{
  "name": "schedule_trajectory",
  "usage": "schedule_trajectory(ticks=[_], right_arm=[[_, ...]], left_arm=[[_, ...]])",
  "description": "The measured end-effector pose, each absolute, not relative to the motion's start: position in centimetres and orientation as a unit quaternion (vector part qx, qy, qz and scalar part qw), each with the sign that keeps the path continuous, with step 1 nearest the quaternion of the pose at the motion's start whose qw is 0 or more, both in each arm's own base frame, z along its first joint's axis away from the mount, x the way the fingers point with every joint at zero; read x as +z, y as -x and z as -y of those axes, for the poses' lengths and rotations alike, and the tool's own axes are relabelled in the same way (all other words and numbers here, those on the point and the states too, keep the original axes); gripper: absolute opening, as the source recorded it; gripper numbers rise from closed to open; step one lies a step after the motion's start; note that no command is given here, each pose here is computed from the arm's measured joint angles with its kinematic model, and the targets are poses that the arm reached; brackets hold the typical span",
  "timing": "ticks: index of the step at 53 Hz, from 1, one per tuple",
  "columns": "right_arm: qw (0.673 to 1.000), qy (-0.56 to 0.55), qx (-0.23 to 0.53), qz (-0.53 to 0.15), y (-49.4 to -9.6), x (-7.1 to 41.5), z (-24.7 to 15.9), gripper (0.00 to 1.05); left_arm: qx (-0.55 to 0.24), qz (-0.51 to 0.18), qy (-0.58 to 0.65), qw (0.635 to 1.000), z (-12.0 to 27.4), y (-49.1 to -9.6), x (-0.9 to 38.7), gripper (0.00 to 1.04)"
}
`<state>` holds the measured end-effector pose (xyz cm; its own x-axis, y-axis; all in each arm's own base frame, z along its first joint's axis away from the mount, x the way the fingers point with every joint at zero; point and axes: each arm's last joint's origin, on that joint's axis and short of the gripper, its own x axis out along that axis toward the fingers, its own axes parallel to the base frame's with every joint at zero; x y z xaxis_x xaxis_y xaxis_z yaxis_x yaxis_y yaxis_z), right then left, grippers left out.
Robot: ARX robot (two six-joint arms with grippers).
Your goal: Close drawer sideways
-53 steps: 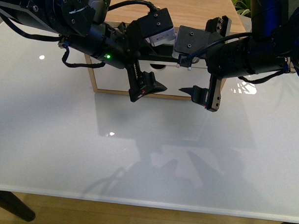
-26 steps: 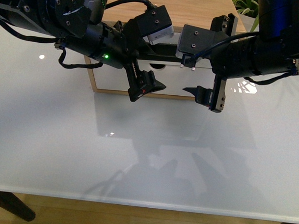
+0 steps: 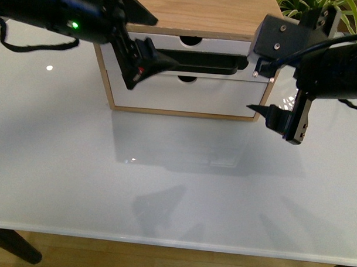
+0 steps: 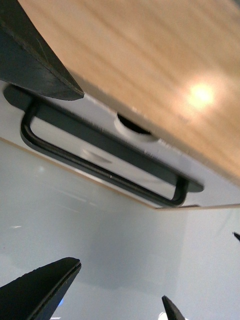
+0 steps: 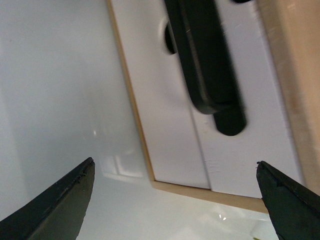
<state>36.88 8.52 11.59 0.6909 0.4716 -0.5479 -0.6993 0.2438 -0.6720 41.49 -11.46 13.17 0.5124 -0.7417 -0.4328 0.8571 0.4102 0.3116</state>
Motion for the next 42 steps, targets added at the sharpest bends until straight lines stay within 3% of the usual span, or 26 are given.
schedule_trajectory(ticks=[9, 14, 23, 26, 29, 33, 42], right_arm=[[0.839, 0.439, 0.312, -0.081, -33.8, 14.5, -6.6, 0.96], [0.889, 0.381, 0.242, -0.071, -31.6, 15.8, -4.9, 0.96], [0.968, 0.214, 0.109, -0.067, -26.6, 17.6, -2.3, 0.96], [0.991, 0.132, 0.025, -0.024, -25.4, 17.9, -1.9, 0.83], [0.998, 0.064, 0.003, -0.007, -24.2, 17.6, -1.6, 0.70], [1.000, 0.031, 0.002, -0.006, -22.7, 17.4, -1.4, 0.54], [1.000, 0.011, 0.010, -0.001, -20.5, 16.5, -0.5, 0.26]], left_arm=[[-0.385, -0.062, -0.192, 0.901, 6.7, -38.8, 18.1, 0.96], [-0.333, -0.043, -0.132, 0.933, 4.3, -36.7, 20.2, 0.96], [-0.244, -0.027, 0.021, 0.969, -0.5, -31.0, 22.8, 0.96], [-0.125, -0.007, 0.025, 0.992, -1.6, -29.0, 22.8, 0.87], [-0.027, 0.007, 0.012, 1.000, -2.5, -26.4, 22.2, 0.73], [0.007, 0.000, 0.010, 1.000, -2.8, -24.2, 20.9, 0.57], [-0.001, -0.006, 0.007, 1.000, -1.9, -21.6, 19.5, 0.28]])
